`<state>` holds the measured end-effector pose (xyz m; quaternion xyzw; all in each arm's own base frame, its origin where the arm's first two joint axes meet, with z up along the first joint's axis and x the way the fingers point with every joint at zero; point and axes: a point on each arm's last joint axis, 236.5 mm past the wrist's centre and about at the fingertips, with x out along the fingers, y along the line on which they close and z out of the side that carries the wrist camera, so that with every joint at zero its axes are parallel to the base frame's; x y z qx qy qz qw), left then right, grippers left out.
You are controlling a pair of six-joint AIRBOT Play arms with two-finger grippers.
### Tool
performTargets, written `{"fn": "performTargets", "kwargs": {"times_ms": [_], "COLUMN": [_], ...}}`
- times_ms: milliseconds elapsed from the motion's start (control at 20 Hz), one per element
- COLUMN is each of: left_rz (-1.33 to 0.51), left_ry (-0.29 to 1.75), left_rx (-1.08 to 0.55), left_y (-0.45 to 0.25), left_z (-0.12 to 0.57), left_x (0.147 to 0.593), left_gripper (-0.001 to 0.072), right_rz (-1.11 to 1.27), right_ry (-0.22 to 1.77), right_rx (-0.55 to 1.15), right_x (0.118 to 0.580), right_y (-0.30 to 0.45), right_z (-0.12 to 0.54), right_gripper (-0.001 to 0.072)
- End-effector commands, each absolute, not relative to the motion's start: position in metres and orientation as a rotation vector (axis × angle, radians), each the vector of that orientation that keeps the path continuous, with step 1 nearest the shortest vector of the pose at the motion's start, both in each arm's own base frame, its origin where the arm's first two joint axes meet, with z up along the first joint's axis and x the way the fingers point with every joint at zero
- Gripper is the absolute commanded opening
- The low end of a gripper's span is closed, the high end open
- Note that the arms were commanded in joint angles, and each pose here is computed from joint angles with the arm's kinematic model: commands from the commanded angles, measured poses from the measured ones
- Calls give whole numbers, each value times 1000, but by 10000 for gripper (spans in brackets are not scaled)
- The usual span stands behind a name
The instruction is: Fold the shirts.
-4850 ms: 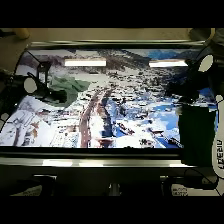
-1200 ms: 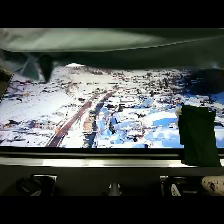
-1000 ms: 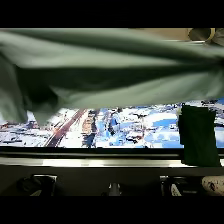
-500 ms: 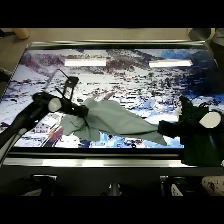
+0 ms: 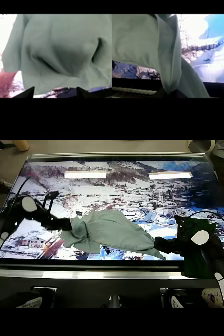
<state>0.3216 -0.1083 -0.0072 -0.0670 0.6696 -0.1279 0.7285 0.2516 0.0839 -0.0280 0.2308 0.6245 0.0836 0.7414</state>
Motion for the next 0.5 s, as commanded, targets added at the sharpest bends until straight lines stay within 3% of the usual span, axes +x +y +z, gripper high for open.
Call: {"fn": "performTargets", "kwargs": {"times_ms": [0,150,450], "left_rz": [-320,-288,-265], "left_ry": [1513,1503,1509], "left_rx": [-463,-572,-622], "left_y": [-139,-171,-203], "left_z": [-44,-88,-121], "left_x": [276,263,264], "left_gripper": [609,609,626], "right_rz": [183,179,179], "right_ry": [1364,1351,1350], "right_rx": [504,504,505], "right_x": [253,256,256], "right_y": [84,83,83], "right_z": [-29,-29,-29], "right_gripper": [18,18,18]}}
